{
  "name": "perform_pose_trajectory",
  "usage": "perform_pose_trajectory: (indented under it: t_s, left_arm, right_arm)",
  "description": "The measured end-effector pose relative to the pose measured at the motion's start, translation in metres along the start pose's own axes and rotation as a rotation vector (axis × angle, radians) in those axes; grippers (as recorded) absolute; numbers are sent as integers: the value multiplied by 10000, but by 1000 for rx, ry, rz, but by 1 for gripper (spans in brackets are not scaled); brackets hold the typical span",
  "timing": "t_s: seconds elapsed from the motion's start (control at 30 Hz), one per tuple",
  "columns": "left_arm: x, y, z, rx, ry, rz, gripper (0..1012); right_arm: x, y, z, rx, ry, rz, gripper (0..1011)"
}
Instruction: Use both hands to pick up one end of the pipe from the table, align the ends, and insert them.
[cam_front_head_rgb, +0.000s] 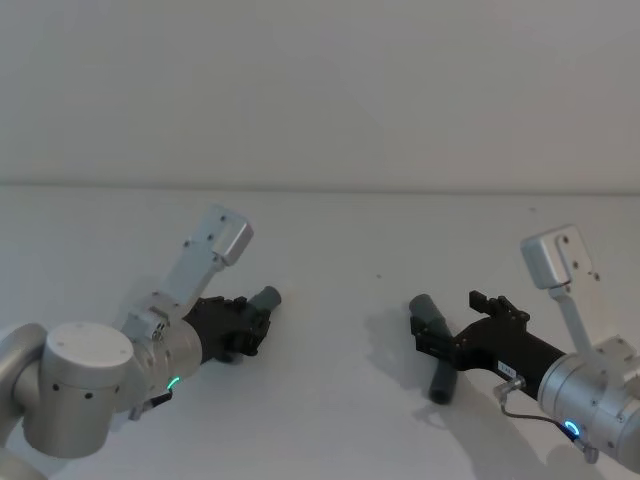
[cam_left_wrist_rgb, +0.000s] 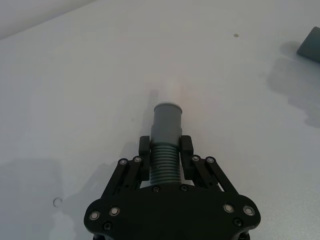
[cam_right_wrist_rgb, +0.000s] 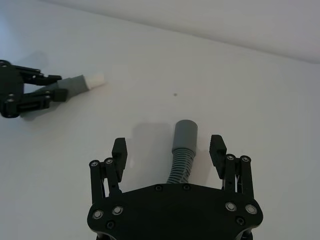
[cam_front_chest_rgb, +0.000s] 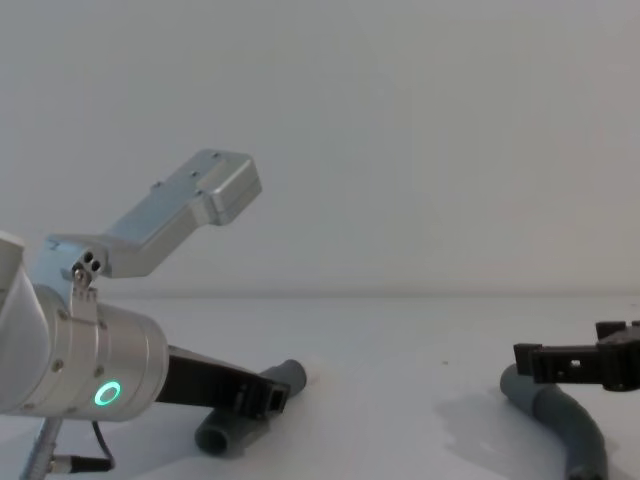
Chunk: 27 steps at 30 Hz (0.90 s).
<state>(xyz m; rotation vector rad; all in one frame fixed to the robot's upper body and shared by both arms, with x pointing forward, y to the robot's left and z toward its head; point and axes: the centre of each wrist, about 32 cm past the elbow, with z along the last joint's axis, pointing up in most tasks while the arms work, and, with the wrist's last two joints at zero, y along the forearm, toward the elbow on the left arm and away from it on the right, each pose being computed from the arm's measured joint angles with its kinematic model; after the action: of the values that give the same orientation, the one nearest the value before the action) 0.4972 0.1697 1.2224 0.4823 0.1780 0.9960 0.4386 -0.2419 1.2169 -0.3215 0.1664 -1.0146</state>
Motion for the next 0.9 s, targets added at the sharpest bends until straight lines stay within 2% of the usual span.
perform_pose_trajectory:
  t_s: [0.33, 0.9]
  left_arm:
    - [0, 0, 0, 0, 0, 0, 339]
    - [0, 0, 0, 0, 0, 0, 339]
  right_arm:
    - [-106, 78, 33, -50, 60, -70, 1000]
    - [-183, 177, -7, -102, 82, -122, 1000]
